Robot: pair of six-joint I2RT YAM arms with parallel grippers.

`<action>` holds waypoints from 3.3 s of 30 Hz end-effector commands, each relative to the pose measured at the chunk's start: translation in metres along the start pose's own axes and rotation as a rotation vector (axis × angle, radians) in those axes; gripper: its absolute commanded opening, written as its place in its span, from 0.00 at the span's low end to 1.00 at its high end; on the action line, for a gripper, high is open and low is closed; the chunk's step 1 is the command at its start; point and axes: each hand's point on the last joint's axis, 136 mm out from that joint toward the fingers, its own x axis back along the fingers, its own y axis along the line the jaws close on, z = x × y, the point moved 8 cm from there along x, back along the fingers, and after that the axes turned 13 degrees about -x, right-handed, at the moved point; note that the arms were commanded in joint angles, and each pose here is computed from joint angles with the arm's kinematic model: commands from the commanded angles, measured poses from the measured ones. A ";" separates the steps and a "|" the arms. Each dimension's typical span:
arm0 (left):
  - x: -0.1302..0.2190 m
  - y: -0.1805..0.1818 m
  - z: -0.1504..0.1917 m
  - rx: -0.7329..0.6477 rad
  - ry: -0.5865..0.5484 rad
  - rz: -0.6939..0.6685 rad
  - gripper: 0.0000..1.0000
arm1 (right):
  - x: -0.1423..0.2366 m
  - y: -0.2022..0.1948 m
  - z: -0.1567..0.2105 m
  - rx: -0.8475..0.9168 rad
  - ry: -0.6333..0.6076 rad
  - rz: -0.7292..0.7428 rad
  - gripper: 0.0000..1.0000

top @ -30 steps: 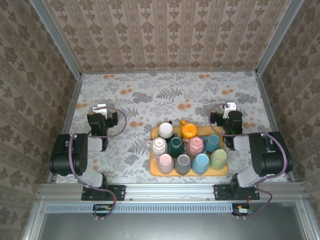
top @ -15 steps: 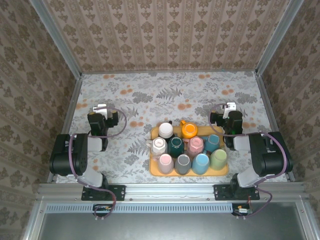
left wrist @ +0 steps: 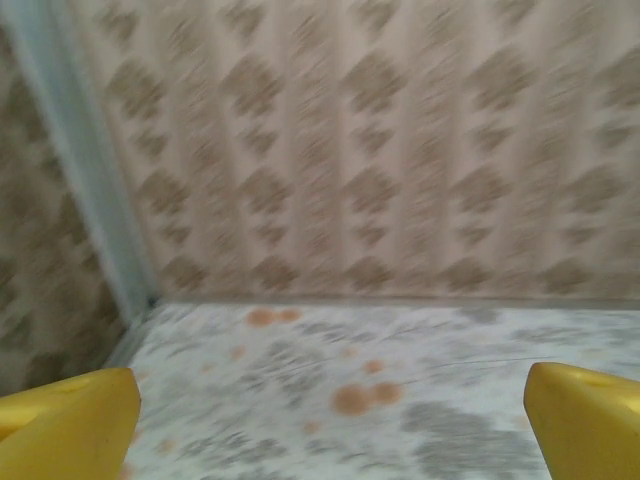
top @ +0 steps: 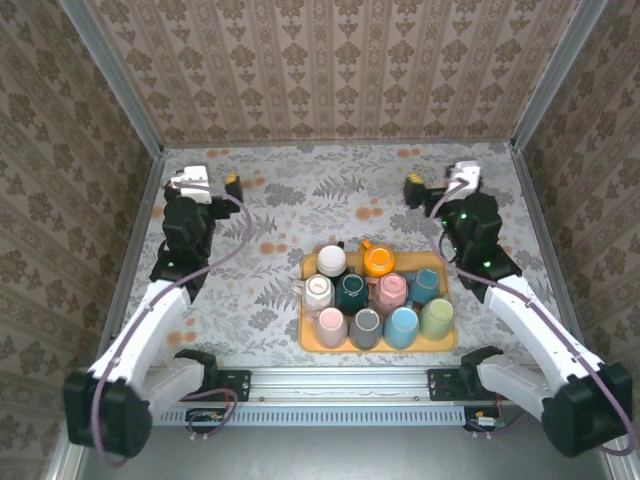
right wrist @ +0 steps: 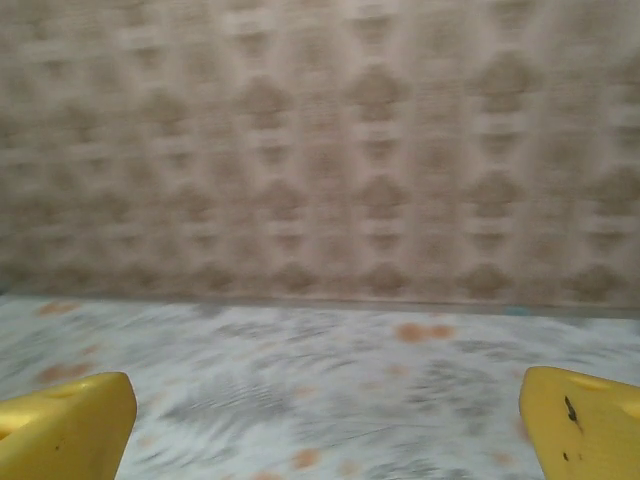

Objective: Turn the mug right side up

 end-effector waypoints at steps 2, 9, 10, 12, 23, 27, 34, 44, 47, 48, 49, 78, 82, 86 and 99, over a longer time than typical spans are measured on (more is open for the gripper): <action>0.046 -0.041 0.003 -0.042 0.243 0.141 1.00 | 0.034 0.044 0.016 -0.010 0.250 -0.074 1.00; 0.097 -0.044 0.007 -0.056 0.534 0.308 1.00 | 0.089 0.059 0.005 0.063 0.597 -0.049 1.00; 0.100 -0.047 0.008 -0.086 0.535 0.380 1.00 | 0.091 0.057 0.005 -0.003 0.583 -0.037 1.00; 0.101 -0.039 0.015 -0.007 0.553 0.329 1.00 | 0.091 0.064 0.004 -0.067 0.611 -0.188 1.00; 0.090 -0.029 0.059 0.136 0.843 0.367 1.00 | 0.053 0.106 0.056 0.149 0.980 -0.193 1.00; 0.091 -0.026 0.067 0.123 0.814 0.334 1.00 | 0.034 0.114 0.075 0.172 1.037 -0.147 1.00; 0.091 -0.024 0.078 0.165 0.826 0.280 1.00 | -0.011 0.129 0.114 0.160 1.155 0.022 1.00; 0.093 -0.023 0.078 0.186 0.790 0.280 1.00 | -0.053 0.135 0.151 0.018 1.114 0.411 1.00; 0.096 -0.021 0.077 0.184 0.777 0.272 1.00 | -0.059 0.138 0.165 0.030 1.130 0.462 1.00; 0.096 -0.021 0.075 0.186 0.768 0.273 1.00 | -0.060 0.139 0.169 0.032 1.133 0.468 1.00; 0.097 -0.021 0.075 0.188 0.760 0.273 1.00 | -0.061 0.141 0.173 0.031 1.136 0.465 1.00; 0.096 -0.015 0.076 0.215 0.742 0.245 1.00 | -0.064 0.148 0.188 0.094 1.109 0.382 0.48; 0.095 -0.015 0.077 0.214 0.750 0.239 1.00 | -0.064 0.155 0.156 0.074 1.045 0.331 0.46; 0.093 -0.012 0.074 0.213 0.745 0.218 1.00 | -0.063 0.161 0.115 0.014 0.953 0.232 0.41; 0.085 -0.037 0.008 0.552 0.601 0.578 0.99 | -0.034 0.163 -0.004 -0.155 0.455 -0.276 0.30</action>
